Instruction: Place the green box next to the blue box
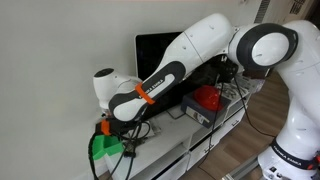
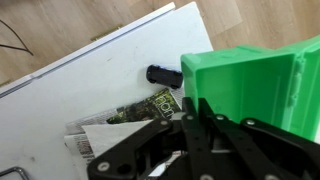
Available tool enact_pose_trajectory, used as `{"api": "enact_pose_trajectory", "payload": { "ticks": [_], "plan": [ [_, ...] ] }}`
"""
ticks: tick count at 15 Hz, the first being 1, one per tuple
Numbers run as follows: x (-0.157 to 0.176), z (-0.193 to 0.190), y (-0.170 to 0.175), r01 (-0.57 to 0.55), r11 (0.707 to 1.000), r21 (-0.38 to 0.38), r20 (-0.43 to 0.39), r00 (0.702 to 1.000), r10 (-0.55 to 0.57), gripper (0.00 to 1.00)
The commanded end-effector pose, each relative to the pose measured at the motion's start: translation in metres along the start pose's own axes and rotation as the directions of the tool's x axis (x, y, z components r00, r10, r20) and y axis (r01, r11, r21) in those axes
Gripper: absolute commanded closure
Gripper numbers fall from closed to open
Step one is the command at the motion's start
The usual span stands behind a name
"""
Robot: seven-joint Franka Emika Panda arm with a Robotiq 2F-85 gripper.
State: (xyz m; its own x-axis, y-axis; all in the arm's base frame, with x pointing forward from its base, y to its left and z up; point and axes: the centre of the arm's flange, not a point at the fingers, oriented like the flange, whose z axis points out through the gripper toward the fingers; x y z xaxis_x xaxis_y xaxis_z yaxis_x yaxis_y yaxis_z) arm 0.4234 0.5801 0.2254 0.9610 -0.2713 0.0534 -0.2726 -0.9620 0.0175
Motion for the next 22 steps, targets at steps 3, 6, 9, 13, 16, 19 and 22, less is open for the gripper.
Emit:
{"api": "enact_pose_trajectory", "payload": {
  "ticks": [3, 6, 9, 13, 16, 19, 22],
  "plan": [
    [-0.036, -0.013, 0.098, 0.075, 0.994, -0.075, -0.073, 0.994, -0.081, 0.98],
    [-0.043, -0.008, 0.130, 0.101, 0.992, -0.078, -0.116, 0.987, -0.110, 0.98],
    [-0.024, 0.006, 0.092, 0.101, 0.992, -0.081, -0.099, 0.989, -0.109, 0.91],
    [-0.027, 0.007, 0.118, 0.101, 0.992, -0.078, -0.123, 0.986, -0.110, 0.91],
    [-0.028, 0.005, 0.117, 0.101, 0.992, -0.076, -0.124, 0.986, -0.110, 0.91],
    [-0.028, 0.005, 0.118, 0.101, 0.992, -0.076, -0.124, 0.986, -0.110, 0.98],
    [-0.030, 0.011, 0.152, 0.111, 0.993, -0.044, -0.121, 0.986, -0.115, 0.98]
  ]
}}
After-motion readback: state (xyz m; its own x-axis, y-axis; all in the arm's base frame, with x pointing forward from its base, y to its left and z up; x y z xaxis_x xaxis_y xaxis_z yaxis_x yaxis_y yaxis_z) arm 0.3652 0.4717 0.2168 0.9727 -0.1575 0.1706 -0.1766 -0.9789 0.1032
